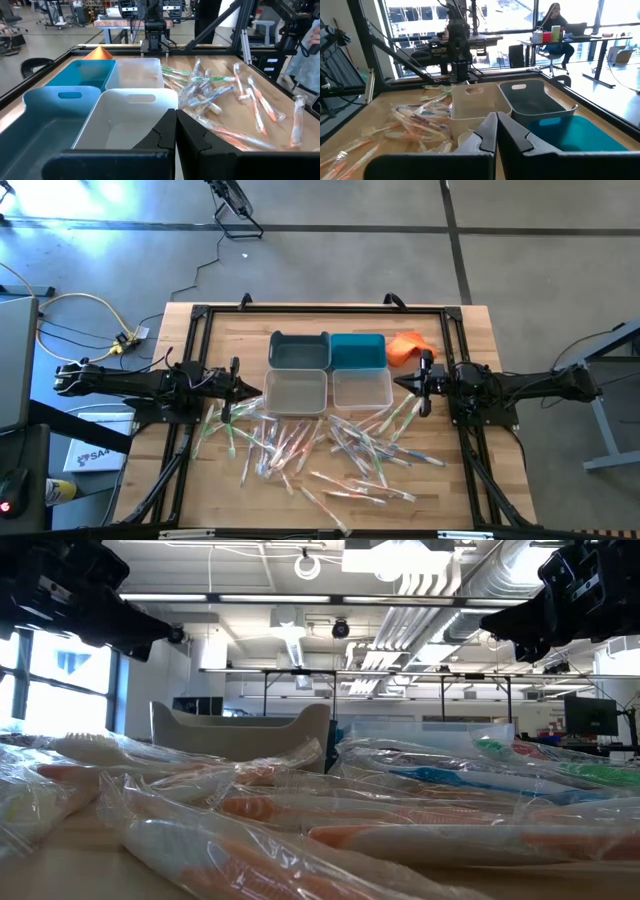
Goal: Pick & Place Toothbrushes
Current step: Put the green toothbrush into the blue bin
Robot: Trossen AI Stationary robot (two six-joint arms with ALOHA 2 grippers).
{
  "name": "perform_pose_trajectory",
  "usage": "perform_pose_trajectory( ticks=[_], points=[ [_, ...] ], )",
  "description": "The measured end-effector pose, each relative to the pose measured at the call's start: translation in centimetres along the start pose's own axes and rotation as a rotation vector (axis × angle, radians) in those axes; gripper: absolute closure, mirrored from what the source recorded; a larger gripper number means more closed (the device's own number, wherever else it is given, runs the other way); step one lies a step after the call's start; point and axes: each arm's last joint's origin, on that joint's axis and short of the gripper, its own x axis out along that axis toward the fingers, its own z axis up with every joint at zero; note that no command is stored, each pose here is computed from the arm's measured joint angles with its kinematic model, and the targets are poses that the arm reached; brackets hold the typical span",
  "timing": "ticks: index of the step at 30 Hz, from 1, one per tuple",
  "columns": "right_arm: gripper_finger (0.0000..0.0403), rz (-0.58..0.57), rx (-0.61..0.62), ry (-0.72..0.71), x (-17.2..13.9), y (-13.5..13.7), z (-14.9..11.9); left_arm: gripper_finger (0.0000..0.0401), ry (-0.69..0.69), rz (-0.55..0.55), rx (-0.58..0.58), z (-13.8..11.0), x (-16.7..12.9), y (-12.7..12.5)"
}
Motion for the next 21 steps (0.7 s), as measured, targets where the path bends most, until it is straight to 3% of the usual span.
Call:
perform_pose_trajectory(
  ticks=[21],
  points=[
    [0.0400, 0.000, 0.000, 0.000, 0.00, 0.00, 0.00, 0.0401, 0.000, 0.000, -0.012, 0.00, 0.00, 0.00]
  ],
)
